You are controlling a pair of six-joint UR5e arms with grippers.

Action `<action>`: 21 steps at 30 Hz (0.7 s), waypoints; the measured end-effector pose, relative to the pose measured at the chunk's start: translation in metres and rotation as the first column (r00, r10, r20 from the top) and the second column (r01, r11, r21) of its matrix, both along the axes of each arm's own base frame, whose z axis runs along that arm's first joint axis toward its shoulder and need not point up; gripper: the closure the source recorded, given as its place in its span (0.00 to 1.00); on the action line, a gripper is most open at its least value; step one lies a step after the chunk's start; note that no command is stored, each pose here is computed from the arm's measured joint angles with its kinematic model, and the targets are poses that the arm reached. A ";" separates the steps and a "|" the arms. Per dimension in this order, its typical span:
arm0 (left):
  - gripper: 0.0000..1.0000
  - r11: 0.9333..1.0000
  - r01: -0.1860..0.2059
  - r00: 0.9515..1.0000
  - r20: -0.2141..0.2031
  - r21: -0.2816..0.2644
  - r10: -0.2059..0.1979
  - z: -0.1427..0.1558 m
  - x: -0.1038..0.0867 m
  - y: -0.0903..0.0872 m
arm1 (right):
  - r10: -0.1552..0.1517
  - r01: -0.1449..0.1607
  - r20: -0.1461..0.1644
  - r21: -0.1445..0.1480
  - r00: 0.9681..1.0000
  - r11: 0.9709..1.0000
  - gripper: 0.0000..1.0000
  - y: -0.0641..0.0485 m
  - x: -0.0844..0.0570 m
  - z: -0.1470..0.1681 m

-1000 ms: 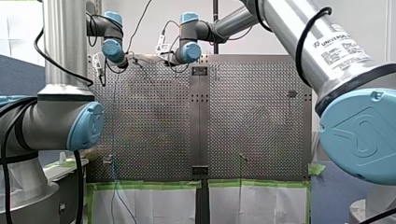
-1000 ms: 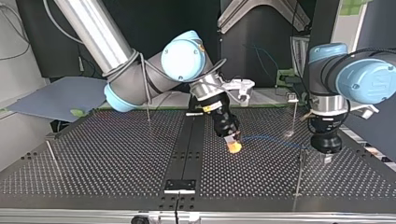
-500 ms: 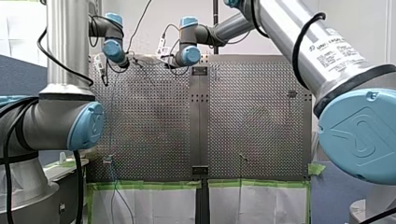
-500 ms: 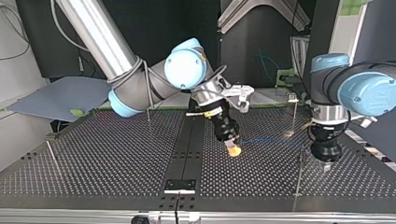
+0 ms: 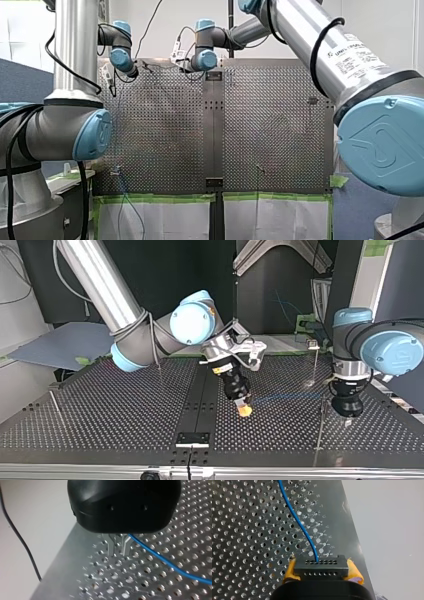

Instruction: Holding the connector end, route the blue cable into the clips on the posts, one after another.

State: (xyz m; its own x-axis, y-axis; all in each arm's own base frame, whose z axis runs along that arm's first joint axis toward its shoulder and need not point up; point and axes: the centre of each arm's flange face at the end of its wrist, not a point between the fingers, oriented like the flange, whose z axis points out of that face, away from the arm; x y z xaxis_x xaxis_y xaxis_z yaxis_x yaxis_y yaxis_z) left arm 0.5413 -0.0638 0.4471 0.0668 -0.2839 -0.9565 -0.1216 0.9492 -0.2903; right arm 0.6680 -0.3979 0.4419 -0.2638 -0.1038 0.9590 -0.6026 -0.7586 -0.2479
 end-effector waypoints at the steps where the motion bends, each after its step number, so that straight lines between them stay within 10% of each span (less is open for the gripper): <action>1: 0.81 1.000 0.000 1.000 -0.001 -0.001 0.000 -0.001 0.001 0.001 | -0.001 0.001 -0.001 0.001 1.000 1.000 1.00 -0.002 0.000 -0.002; 21: 0.81 1.000 -0.003 1.000 0.016 -0.024 0.004 -0.006 0.036 0.020 | 0.014 -0.014 0.027 -0.005 1.000 1.000 1.00 -0.034 0.015 -0.008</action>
